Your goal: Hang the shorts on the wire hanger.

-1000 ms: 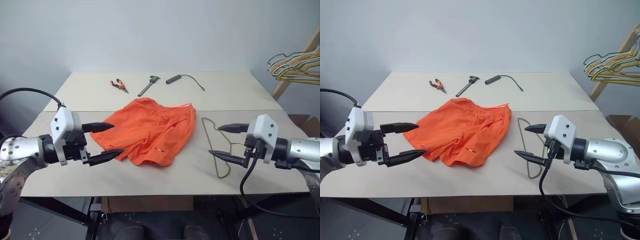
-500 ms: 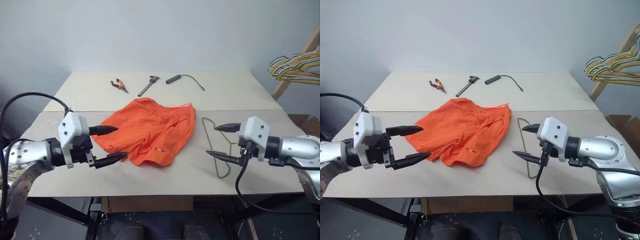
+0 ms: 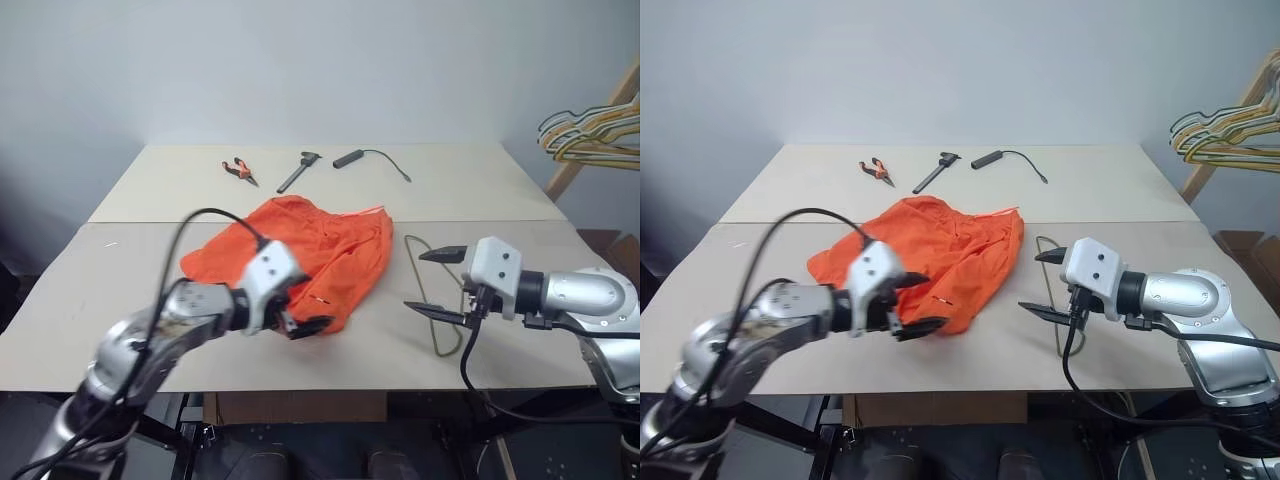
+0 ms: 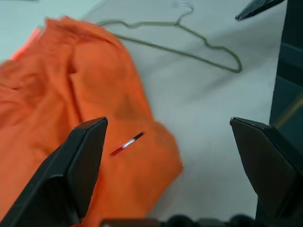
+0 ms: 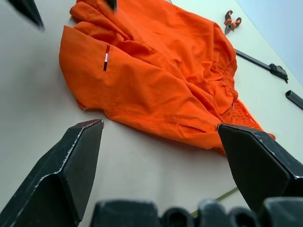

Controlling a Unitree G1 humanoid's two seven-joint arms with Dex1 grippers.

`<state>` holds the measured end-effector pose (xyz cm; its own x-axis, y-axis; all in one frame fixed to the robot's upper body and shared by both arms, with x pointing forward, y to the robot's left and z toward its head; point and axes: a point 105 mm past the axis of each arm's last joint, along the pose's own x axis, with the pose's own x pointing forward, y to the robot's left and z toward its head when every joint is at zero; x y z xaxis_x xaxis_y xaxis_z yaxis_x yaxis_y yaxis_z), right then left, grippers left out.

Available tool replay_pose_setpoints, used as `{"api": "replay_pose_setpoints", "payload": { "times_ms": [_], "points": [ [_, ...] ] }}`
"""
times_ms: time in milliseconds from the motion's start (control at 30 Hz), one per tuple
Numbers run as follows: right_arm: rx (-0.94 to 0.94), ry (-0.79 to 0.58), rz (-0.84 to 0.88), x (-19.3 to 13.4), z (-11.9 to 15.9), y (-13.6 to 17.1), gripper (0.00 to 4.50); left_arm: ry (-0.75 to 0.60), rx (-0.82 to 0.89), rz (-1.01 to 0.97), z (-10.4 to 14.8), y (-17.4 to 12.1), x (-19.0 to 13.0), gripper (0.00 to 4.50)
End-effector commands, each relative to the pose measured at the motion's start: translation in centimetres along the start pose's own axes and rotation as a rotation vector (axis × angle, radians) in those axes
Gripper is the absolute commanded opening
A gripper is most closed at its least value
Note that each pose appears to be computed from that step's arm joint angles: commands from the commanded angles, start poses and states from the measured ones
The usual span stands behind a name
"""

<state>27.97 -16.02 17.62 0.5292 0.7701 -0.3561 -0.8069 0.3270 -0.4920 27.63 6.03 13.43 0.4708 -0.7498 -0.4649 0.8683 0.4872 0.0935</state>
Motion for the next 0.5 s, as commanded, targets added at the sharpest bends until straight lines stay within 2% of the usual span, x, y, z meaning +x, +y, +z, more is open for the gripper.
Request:
{"api": "replay_pose_setpoints", "payload": {
  "times_ms": [33,233,333,500],
  "points": [
    [-0.054,-0.025,-0.016,-0.1,1.2,-0.3,4.49,0.117,-0.026,0.052,-1.0,0.5,2.7,4.5],
    [-0.057,-0.024,-0.01,-0.1,1.4,-0.2,4.49,0.265,0.057,0.112,-3.0,0.9,6.3,4.5],
    [-0.058,-0.025,-0.011,-0.1,1.5,-0.2,4.5,0.335,0.129,0.135,-4.5,1.3,6.6,3.9],
    [-0.056,-0.027,-0.013,-0.2,1.6,0.0,4.5,0.372,0.151,0.135,-6.0,1.9,5.4,2.31]
  ]
}}
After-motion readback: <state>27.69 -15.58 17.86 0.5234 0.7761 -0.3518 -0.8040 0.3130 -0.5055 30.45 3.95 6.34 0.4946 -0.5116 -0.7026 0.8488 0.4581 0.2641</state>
